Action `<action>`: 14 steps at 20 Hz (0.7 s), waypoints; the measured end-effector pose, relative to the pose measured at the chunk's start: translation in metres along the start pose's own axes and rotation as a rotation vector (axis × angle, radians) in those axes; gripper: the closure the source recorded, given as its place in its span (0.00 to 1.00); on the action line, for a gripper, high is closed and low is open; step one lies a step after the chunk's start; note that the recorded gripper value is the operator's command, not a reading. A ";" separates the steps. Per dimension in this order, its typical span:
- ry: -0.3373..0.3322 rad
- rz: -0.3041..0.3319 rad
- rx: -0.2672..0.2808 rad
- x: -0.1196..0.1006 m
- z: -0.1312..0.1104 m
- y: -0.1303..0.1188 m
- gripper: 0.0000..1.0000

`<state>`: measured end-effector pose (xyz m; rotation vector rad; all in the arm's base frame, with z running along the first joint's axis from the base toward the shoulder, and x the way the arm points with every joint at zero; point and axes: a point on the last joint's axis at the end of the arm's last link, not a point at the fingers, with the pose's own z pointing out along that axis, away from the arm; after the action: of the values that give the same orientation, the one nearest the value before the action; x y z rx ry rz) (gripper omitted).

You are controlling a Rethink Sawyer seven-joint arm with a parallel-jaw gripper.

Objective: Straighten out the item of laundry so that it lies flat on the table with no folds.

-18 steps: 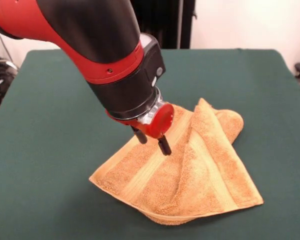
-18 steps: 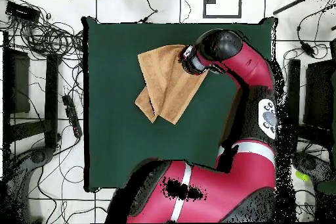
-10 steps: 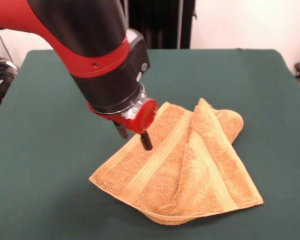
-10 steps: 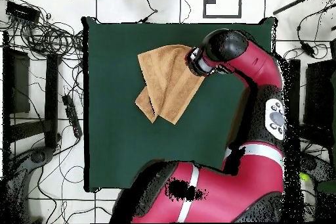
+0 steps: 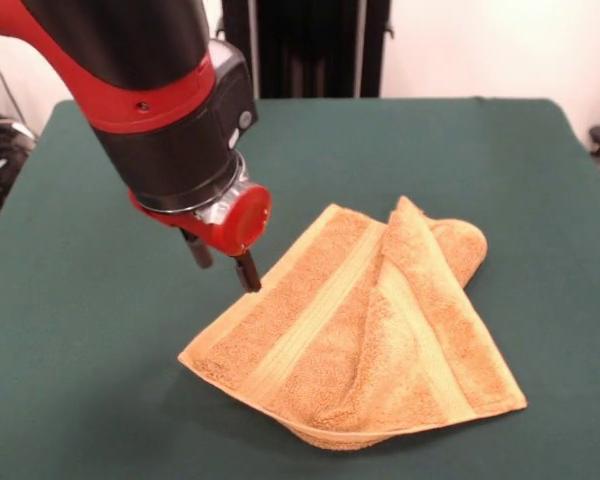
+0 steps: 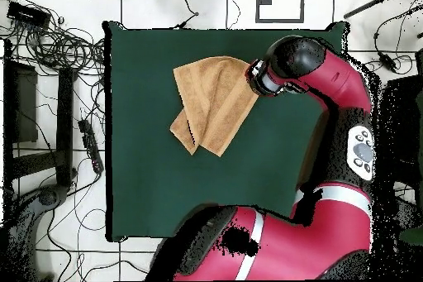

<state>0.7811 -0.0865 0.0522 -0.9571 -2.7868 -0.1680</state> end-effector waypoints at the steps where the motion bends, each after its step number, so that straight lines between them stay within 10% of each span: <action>1: -0.002 0.001 -0.001 -0.001 -0.002 -0.001 0.00; 14: -0.004 -0.001 -0.019 0.009 -0.020 0.006 0.00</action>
<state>0.7809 -0.0798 0.0742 -0.9613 -2.7940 -0.1933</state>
